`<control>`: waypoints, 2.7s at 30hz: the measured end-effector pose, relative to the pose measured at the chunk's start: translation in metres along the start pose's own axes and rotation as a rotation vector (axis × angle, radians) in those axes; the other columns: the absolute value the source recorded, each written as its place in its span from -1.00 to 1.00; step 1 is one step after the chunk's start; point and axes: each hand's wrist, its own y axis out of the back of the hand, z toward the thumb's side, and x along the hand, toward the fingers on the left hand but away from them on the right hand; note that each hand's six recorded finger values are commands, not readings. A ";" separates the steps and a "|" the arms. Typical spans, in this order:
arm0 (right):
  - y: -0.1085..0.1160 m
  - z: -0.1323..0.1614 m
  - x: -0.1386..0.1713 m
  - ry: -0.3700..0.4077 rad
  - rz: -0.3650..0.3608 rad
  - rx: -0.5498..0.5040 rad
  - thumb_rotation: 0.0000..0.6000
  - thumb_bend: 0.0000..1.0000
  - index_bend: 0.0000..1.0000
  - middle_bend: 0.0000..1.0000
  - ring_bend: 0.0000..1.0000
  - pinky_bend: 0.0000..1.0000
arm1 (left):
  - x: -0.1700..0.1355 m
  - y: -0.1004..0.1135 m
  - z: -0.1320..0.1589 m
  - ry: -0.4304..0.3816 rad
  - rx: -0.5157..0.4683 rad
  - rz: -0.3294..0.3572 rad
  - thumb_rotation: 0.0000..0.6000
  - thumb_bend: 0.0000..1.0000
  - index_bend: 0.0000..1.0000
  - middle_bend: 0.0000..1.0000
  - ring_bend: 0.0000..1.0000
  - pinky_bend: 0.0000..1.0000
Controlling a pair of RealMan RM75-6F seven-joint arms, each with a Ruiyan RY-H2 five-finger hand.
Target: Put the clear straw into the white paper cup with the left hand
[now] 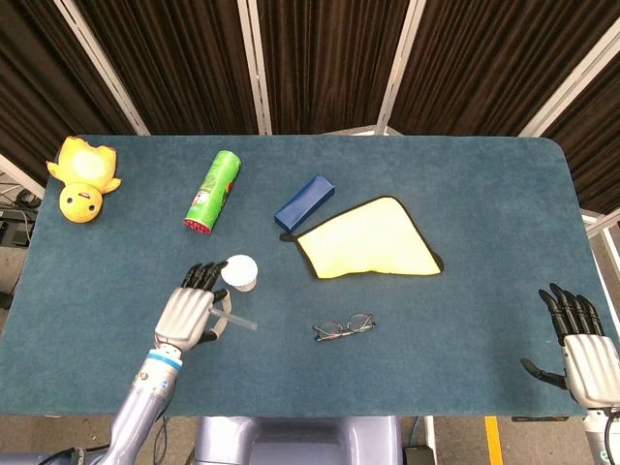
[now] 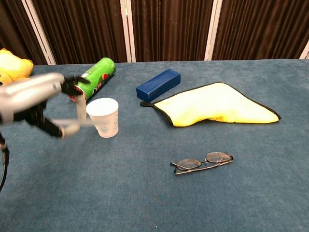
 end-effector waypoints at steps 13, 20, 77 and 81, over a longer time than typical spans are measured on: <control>0.000 -0.001 -0.002 0.004 0.011 -0.014 1.00 -0.85 -1.00 -1.00 -1.00 -1.00 | 0.053 0.033 0.008 0.114 -0.599 -0.005 1.00 -0.15 0.09 -0.94 -1.00 -1.00; 0.000 -0.001 -0.004 0.000 0.018 -0.017 1.00 -0.84 -1.00 -1.00 -1.00 -1.00 | 0.081 0.028 0.026 0.073 -0.768 -0.027 1.00 -0.16 0.11 -0.92 -1.00 -1.00; 0.000 0.000 -0.004 -0.009 0.018 -0.017 1.00 -0.84 -1.00 -1.00 -1.00 -1.00 | 0.060 0.023 -0.034 -0.021 -0.657 0.046 1.00 -0.30 -0.42 -1.00 -1.00 -1.00; 0.000 0.000 -0.004 -0.010 0.014 -0.013 1.00 -0.85 -1.00 -1.00 -1.00 -1.00 | 0.041 0.035 -0.055 0.000 -0.443 0.066 1.00 -0.30 -0.48 -1.00 -1.00 -1.00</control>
